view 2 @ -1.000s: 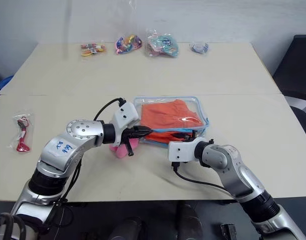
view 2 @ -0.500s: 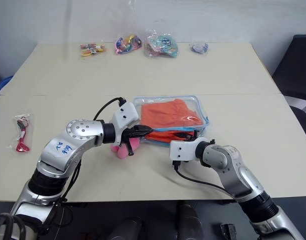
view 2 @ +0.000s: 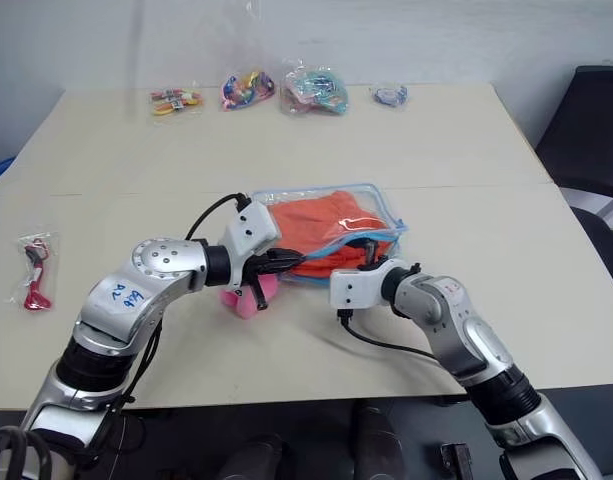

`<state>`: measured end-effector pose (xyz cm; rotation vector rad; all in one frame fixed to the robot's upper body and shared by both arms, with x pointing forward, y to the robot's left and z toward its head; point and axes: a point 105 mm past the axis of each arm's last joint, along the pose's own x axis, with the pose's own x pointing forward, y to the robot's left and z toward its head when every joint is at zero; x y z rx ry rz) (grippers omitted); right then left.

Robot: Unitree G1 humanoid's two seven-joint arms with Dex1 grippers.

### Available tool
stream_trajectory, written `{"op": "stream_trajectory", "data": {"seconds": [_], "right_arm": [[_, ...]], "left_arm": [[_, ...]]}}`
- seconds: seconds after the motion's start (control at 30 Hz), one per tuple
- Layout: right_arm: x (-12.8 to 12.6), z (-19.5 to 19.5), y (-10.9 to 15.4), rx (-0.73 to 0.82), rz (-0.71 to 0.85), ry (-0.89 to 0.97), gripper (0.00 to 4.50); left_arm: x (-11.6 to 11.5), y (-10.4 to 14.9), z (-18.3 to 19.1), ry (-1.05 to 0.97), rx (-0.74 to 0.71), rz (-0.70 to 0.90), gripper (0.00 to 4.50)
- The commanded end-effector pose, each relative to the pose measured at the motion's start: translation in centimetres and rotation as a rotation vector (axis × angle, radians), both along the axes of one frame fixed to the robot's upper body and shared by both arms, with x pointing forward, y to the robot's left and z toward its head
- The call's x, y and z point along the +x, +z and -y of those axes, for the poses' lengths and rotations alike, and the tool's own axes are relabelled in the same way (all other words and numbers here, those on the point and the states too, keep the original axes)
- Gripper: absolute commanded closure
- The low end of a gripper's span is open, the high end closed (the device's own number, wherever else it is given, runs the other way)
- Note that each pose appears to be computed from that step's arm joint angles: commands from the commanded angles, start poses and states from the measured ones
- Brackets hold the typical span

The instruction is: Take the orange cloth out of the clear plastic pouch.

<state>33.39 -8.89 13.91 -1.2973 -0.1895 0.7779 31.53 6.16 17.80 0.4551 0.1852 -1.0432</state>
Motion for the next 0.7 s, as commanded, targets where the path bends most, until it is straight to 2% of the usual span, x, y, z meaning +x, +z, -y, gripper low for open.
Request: {"op": "stream_trajectory", "data": {"seconds": [0.03,0.2,0.23,0.3,0.5,0.7], "right_arm": [[0.3,-0.7,0.7,0.029,0.007,0.012,0.35],[0.3,-0.9,1.2,0.073,-0.015,0.010,0.35],[0.3,-0.8,0.8,0.066,-0.028,0.010,0.53],[0.2,-0.6,0.3,0.056,-0.045,0.011,1.01],[0.4,-1.0,0.8,0.082,-0.040,0.012,3.05],[0.8,-1.0,0.2,0.014,-0.010,0.027,3.05]], "left_arm": [[-0.5,1.0,0.5,-0.030,-0.020,0.040,4.50],[-0.6,0.7,0.5,-0.027,-0.021,0.035,4.50],[-0.5,0.7,0.5,-0.024,-0.022,0.034,4.50],[-0.5,0.7,0.5,-0.022,-0.023,0.033,4.50],[-0.5,0.7,0.3,-0.012,-0.022,0.036,4.50],[-0.5,0.7,0.3,-0.010,-0.022,0.036,4.50]]}}
